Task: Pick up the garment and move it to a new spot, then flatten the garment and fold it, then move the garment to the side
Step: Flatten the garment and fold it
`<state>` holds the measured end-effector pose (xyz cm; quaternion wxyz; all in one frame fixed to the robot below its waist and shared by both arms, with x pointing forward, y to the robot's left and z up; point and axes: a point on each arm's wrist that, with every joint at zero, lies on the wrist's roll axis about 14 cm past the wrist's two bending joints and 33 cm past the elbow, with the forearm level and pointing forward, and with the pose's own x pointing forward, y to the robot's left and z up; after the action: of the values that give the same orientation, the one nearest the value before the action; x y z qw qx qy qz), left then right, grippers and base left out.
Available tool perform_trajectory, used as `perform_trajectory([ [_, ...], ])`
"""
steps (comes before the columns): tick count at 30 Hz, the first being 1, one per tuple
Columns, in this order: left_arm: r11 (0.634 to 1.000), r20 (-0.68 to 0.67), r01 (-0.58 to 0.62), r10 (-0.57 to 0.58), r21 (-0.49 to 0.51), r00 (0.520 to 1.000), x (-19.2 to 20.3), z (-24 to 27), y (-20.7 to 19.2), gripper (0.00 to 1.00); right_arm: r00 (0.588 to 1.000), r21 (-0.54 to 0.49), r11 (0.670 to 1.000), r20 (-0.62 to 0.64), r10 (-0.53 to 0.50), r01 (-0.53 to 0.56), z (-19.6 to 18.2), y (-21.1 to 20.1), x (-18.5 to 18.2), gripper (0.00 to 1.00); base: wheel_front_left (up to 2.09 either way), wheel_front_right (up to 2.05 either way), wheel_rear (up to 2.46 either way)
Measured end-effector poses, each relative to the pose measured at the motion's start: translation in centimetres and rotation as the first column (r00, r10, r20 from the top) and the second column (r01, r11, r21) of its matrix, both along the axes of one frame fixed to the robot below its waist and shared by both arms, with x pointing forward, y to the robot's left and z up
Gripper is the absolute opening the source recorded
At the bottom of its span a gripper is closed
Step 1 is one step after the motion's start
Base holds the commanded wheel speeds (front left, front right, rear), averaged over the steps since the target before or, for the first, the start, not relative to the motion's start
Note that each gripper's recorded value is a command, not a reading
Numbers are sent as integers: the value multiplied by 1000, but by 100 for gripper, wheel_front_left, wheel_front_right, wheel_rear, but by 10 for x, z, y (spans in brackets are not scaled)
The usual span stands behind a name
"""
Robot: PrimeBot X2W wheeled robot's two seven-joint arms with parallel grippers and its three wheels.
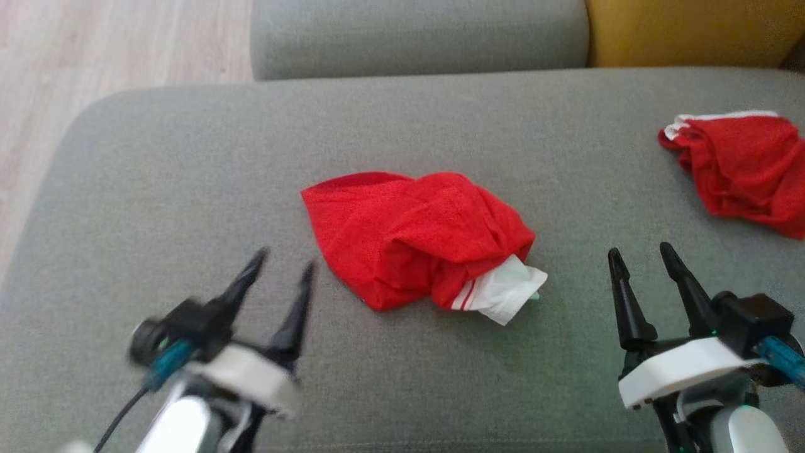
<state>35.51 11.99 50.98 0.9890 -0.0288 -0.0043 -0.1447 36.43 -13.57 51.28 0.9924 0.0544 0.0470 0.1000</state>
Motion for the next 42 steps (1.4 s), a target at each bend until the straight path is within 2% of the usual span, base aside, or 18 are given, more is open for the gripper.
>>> perform_trajectory([
  [2, 996, 15, 89, -89, -12, 996, 10, 9, -27, 100, 1000, 0, 1000, -15, -2, 2, -5, -1, 2, 100, 0, 0, 0],
  [5, 971, 12, 238, -237, -16, 971, 18, 15, -73, 100, 999, 6, 1000, -39, -6, 7, -13, -2, 3, 100, 0, 0, 0],
  [12, 871, -94, 492, -490, -12, 866, 13, -5, -155, 100, 998, 18, 998, -32, -51, 52, -13, -15, 13, 100, 0, 0, 0],
  [17, 823, -161, 568, -559, 8, 813, 16, -25, -178, 100, 993, 28, 994, -60, -101, 102, -24, -31, 9, 100, 0, 0, 0],
  [23, 806, -184, 592, -579, 16, 794, 33, -34, -192, 100, 987, 35, 989, -71, -144, 146, -30, -44, 10, 100, 0, 0, 0],
  [24, 804, -191, 594, -581, 16, 791, 35, -37, -195, 24, 987, 35, 988, -65, -148, 150, -29, -45, 11, 100, 0, 0, 0],
  [25, 804, -187, 594, -582, 11, 791, 36, -37, -196, 0, 987, 34, 988, -63, -150, 153, -29, -46, 12, 100, 0, 0, 0],
  [29, 826, -144, 562, -560, -30, 816, 46, -30, -193, 0, 985, 43, 986, -66, -156, 159, -31, -48, 12, 100, 0, 0, 0],
  [31, 845, -101, 534, -535, -42, 839, 54, -19, -189, 0, 986, 44, 987, -67, -153, 157, -32, -47, 13, 100, 0, 0, 0],
  [33, 879, -16, 471, -473, -73, 881, 68, 4, -176, 0, 987, 49, 988, -66, -145, 148, -33, -44, 15, 100, 0, 0, 0],
  [34, 879, -16, 471, -473, -73, 881, 68, 4, -176, 0, 987, 49, 988, -66, -145, 148, -33, -44, 15, 100, 0, 0, 0],
  [38, 943, 87, 313, -304, -112, 949, 92, 34, -133, 0, 990, 59, 990, -67, -127, 131, -33, -38, 18, 100, 0, 0, 0],
  [42, 989, 102, 88, -76, -122, 992, 107, 37, -60, 0, 992, 63, 992, -69, -106, 110, -35, -31, 22, 100, 0, 0, 0],
])
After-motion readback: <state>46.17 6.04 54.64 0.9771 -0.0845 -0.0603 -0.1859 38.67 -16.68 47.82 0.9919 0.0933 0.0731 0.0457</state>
